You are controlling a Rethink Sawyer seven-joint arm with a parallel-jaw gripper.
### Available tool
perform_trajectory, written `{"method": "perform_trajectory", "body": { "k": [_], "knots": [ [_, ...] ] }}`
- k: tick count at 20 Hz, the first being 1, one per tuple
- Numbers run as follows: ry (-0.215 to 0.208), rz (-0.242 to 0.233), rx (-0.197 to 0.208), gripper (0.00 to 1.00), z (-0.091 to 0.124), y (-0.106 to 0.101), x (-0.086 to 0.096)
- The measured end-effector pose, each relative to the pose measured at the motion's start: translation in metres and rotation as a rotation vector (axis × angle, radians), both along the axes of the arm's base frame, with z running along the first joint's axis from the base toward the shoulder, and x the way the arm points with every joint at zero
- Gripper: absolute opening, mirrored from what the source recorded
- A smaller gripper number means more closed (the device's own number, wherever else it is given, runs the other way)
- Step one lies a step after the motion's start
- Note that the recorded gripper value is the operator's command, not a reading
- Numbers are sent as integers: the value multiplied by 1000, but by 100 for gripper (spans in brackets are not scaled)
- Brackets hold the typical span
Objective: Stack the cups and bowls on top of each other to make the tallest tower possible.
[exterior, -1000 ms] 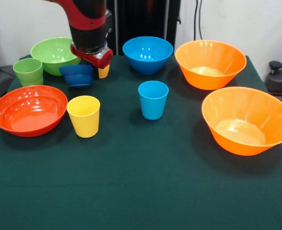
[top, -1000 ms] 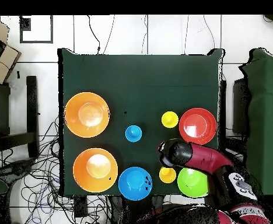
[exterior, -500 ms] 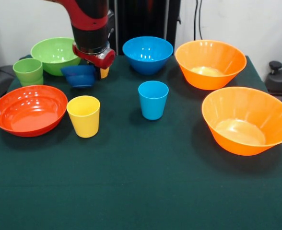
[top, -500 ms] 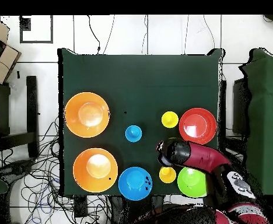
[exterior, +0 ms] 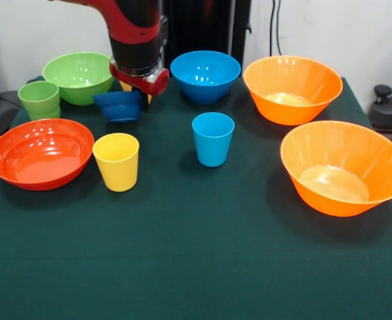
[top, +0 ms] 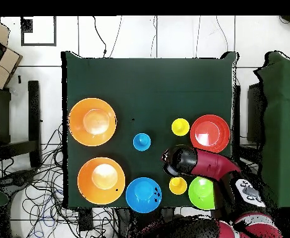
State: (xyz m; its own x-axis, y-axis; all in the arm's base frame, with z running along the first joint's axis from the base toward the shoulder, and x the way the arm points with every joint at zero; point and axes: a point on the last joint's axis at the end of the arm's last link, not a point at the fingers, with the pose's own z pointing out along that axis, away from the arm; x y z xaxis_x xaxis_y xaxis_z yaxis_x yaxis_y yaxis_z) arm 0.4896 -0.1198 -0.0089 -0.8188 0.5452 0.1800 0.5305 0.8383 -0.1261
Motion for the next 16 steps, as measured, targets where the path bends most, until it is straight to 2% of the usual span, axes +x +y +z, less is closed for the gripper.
{"method": "perform_trajectory", "body": {
  "k": [10, 16],
  "knots": [
    [5, 9, 2, 0, 1, 4, 4],
    [29, 9, 9, 0, 2, 5, 3]
  ]
}}
